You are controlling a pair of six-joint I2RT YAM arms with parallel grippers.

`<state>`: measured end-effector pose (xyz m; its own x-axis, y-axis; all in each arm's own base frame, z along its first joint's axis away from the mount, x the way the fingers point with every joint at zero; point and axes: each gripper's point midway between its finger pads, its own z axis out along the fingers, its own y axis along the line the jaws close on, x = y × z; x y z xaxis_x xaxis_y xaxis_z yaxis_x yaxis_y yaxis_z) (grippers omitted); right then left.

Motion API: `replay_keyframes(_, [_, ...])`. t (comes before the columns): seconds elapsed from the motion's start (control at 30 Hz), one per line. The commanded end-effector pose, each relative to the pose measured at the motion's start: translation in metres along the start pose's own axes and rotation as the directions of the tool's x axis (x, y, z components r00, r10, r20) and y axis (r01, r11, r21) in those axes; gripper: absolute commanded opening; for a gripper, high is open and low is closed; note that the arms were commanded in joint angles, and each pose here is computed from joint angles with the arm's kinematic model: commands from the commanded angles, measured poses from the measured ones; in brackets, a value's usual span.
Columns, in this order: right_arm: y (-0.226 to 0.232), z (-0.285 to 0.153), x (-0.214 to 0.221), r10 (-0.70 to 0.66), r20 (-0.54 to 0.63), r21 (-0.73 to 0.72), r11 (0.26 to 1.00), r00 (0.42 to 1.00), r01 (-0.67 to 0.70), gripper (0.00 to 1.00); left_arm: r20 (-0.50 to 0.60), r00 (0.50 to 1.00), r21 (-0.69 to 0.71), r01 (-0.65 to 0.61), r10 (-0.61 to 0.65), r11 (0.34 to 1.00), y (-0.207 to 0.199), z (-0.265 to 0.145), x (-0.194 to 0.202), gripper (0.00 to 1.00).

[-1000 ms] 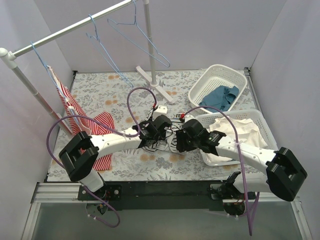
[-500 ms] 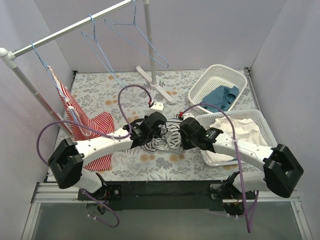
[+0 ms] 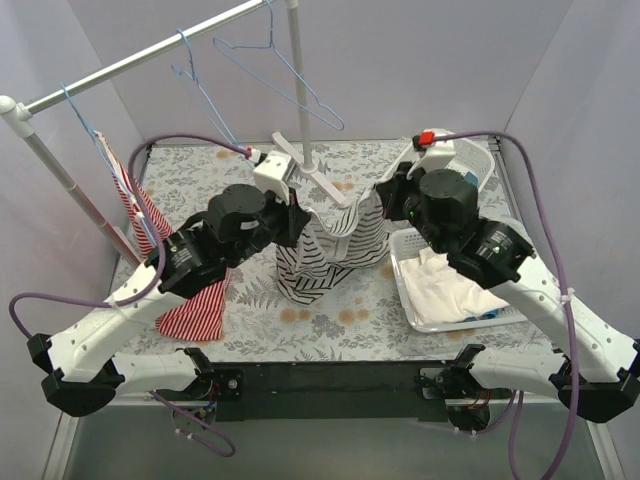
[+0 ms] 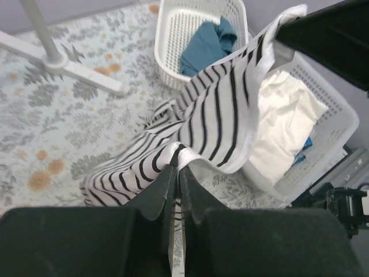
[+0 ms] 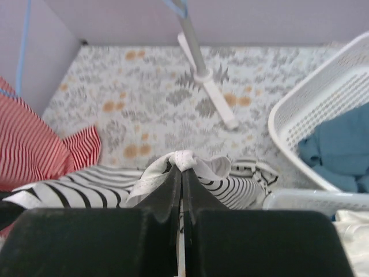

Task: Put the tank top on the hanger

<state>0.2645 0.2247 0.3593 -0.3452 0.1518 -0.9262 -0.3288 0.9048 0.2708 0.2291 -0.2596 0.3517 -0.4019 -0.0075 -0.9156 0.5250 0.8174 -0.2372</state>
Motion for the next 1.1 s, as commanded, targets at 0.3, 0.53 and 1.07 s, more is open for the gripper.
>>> replay_keyframes(0.3, [0.018,-0.065,-0.244,0.046,0.583,0.041,0.996,0.811,-0.085,0.01,0.521,0.852,-0.093,0.009,0.041,0.996,0.011,-0.121,-0.21,0.0])
replay_keyframes(0.53, [0.016,-0.041,-0.213,0.021,0.535,0.073,0.995,0.845,-0.071,0.01,0.398,0.915,-0.083,-0.031,0.062,0.996,0.002,-0.083,-0.174,0.0])
replay_keyframes(1.07, [-0.05,0.057,0.132,0.058,-0.136,0.161,0.986,0.989,-0.036,0.08,-0.144,0.972,-0.009,0.188,-0.187,0.982,0.019,0.0,0.112,0.27])
